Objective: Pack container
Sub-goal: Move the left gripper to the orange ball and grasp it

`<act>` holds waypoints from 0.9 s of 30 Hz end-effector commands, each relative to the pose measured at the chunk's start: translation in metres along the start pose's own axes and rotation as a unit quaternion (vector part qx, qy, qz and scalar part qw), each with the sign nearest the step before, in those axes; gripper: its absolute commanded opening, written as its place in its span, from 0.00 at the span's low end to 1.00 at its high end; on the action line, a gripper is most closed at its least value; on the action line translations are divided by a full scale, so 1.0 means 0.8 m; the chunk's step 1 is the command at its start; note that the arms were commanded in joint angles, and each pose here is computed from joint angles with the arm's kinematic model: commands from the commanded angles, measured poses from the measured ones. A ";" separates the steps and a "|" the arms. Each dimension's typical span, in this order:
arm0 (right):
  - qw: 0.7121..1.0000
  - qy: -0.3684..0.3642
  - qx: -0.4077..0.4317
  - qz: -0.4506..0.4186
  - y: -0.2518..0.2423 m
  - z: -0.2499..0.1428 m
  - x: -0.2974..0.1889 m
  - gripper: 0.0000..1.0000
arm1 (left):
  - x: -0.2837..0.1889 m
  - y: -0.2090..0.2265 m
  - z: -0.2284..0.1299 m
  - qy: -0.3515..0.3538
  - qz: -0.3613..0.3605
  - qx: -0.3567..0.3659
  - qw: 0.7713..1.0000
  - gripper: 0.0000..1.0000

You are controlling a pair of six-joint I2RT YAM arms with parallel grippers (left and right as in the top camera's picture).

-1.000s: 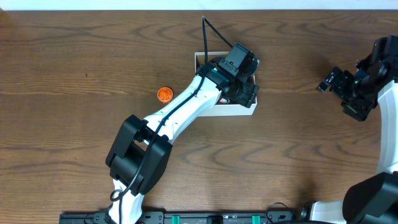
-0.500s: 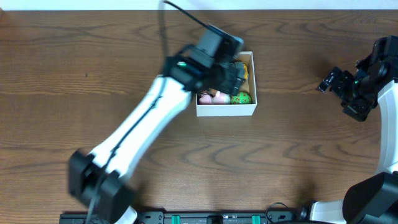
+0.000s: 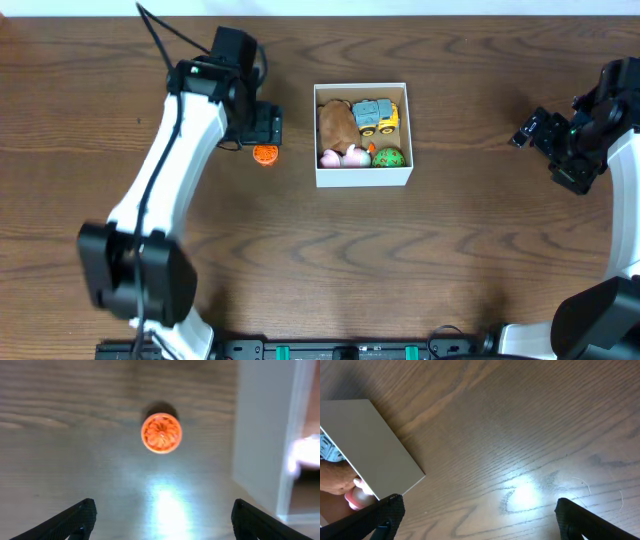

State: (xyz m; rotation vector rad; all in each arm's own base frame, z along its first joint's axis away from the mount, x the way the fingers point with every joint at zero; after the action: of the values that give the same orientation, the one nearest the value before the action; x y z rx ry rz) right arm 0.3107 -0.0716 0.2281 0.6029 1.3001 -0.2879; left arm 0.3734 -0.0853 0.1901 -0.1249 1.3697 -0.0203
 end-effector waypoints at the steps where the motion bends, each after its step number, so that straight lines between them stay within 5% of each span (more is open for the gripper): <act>1: 1.000 0.002 0.002 0.001 -0.001 0.000 0.002 0.99 | 0.045 0.000 0.001 0.041 -0.008 -0.007 0.999 0.88; 11: 1.000 0.005 0.003 0.000 -0.001 -0.002 0.002 0.99 | 0.132 0.004 0.003 0.089 0.006 -0.007 0.996 0.88; 27: 1.000 0.005 0.003 0.000 -0.002 -0.002 0.002 0.99 | 0.173 0.007 0.004 0.102 0.010 0.026 0.994 0.80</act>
State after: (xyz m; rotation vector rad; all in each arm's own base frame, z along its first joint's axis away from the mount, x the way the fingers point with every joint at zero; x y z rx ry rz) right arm 0.3100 -0.0714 0.2279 0.6034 1.3042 -0.2882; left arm 0.4050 -0.0928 0.0626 -0.0986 1.5569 -0.0290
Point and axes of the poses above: each gripper's point midway between its finger pads, its own x axis out along the fingers, its own y axis along the line the jaws close on, z = x × y, the point moved 6 cm from there along -x, back along the fingers, and after that the axes turned 5 degrees about -x, right-handed, at the moved point
